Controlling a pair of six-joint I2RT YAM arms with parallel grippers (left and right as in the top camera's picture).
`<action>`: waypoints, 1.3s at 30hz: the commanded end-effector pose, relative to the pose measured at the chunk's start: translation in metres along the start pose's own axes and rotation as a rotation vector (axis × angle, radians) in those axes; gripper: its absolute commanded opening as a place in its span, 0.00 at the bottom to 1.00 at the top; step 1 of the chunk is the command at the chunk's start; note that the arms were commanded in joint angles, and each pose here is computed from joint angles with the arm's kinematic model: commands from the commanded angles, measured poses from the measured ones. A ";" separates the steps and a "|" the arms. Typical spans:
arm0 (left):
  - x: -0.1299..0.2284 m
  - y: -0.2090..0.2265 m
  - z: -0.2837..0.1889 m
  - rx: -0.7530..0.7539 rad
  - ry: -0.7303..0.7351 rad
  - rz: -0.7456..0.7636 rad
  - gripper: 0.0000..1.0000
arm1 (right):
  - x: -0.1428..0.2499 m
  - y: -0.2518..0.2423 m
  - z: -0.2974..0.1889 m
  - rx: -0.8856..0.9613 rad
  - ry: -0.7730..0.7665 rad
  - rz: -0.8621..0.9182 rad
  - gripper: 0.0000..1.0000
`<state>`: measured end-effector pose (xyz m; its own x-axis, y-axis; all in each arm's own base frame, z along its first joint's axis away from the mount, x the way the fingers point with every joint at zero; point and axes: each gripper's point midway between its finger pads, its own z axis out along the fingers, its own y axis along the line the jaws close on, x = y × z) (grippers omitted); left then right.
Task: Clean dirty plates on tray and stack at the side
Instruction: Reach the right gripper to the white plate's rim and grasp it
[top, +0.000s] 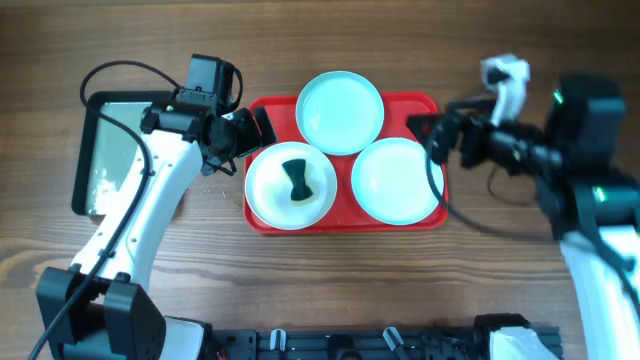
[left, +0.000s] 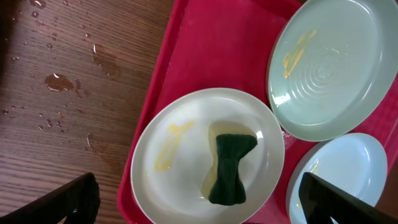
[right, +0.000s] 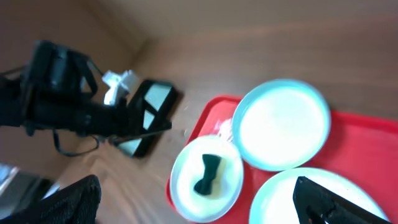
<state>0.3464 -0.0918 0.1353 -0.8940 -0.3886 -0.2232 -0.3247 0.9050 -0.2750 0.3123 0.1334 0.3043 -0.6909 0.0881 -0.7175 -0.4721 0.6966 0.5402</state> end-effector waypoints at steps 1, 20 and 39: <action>0.002 0.000 0.003 -0.001 0.021 0.001 1.00 | 0.010 0.007 0.021 -0.026 0.075 -0.030 1.00; 0.002 0.006 0.006 -0.029 0.016 0.000 1.00 | 0.087 -0.032 0.131 0.297 0.335 0.071 0.50; 0.002 0.005 0.006 -0.029 0.016 0.001 1.00 | 0.175 -0.082 0.231 0.231 0.562 -0.023 0.43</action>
<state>0.3444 -0.0906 0.1320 -0.8968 -0.3883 -0.2120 -0.3304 0.9066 -0.2627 0.3550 0.2528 0.0450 -0.8981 -0.2499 -0.3618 -0.3848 0.8450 0.3713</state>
